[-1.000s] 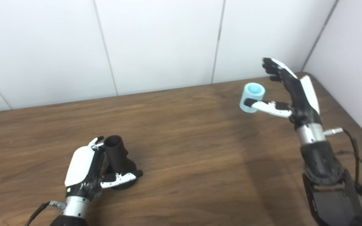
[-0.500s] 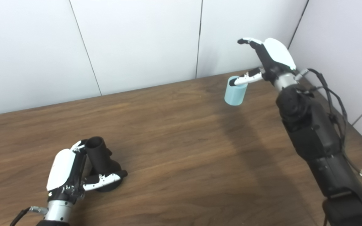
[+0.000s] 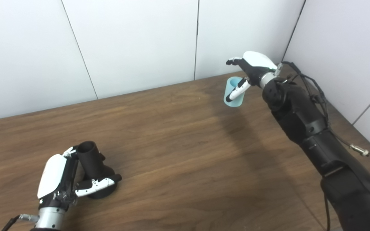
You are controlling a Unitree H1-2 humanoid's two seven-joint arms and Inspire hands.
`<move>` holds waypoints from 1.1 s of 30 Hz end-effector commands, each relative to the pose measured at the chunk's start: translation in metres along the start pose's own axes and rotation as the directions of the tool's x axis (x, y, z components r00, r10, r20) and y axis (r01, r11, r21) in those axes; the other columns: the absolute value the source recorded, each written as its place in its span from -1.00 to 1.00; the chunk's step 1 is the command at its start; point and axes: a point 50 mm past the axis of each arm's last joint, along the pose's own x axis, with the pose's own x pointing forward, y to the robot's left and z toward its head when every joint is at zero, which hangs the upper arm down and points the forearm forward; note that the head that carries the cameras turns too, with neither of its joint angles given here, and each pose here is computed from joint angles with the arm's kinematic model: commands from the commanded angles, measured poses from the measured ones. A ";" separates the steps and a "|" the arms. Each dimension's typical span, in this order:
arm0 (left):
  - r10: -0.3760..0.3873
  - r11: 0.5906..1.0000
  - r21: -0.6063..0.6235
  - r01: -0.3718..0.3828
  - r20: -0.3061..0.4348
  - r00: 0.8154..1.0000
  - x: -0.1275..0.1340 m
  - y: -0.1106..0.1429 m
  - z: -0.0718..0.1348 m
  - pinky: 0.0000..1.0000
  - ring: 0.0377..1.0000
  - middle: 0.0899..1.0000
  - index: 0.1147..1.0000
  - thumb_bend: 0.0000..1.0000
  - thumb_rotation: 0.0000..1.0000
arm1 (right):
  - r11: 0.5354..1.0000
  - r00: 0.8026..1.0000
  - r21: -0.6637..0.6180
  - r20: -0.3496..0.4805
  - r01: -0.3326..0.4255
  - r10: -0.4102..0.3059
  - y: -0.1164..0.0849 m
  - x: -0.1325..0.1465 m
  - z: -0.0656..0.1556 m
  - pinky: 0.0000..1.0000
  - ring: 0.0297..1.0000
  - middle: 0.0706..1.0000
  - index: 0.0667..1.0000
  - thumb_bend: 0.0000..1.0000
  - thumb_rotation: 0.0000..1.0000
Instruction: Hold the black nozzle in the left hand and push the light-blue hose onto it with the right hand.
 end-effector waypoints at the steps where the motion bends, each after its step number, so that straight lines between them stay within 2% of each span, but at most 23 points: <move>1: -0.005 1.000 0.022 0.005 0.003 1.000 -0.002 0.002 -0.001 0.75 0.16 -0.24 -0.12 0.05 -1.00 | 0.998 0.998 -0.014 0.001 0.061 -0.061 -0.029 0.007 0.006 0.59 0.79 0.75 0.70 0.94 -0.52; 11: -0.007 1.000 0.020 0.007 0.001 1.000 -0.002 0.001 -0.001 0.78 0.18 -0.23 -0.12 0.05 -1.00 | 1.000 0.999 -0.008 -0.042 0.015 -0.015 -0.018 0.015 -0.005 0.70 0.82 0.77 0.66 0.88 -0.62; 20: -0.005 1.000 0.015 0.005 0.003 1.000 -0.002 -0.001 0.001 0.76 0.16 -0.25 -0.12 0.05 -1.00 | 1.000 0.998 -0.025 -0.056 0.016 -0.017 -0.019 0.016 -0.016 0.55 0.70 0.56 0.53 0.83 -0.69; 28: -0.006 1.000 0.019 0.006 0.012 1.000 -0.003 -0.002 0.002 0.75 0.16 -0.24 -0.12 0.05 -1.00 | 0.999 0.999 -0.029 -0.041 0.019 -0.020 -0.021 0.014 -0.018 0.55 0.65 0.48 0.44 0.78 -0.65; 33: -0.011 1.000 0.024 0.011 0.009 1.000 -0.004 -0.003 0.001 0.75 0.17 -0.23 -0.11 0.05 -1.00 | 1.000 0.999 -0.022 -0.032 0.018 -0.018 -0.019 0.015 -0.020 0.55 0.54 0.42 0.42 0.76 -0.64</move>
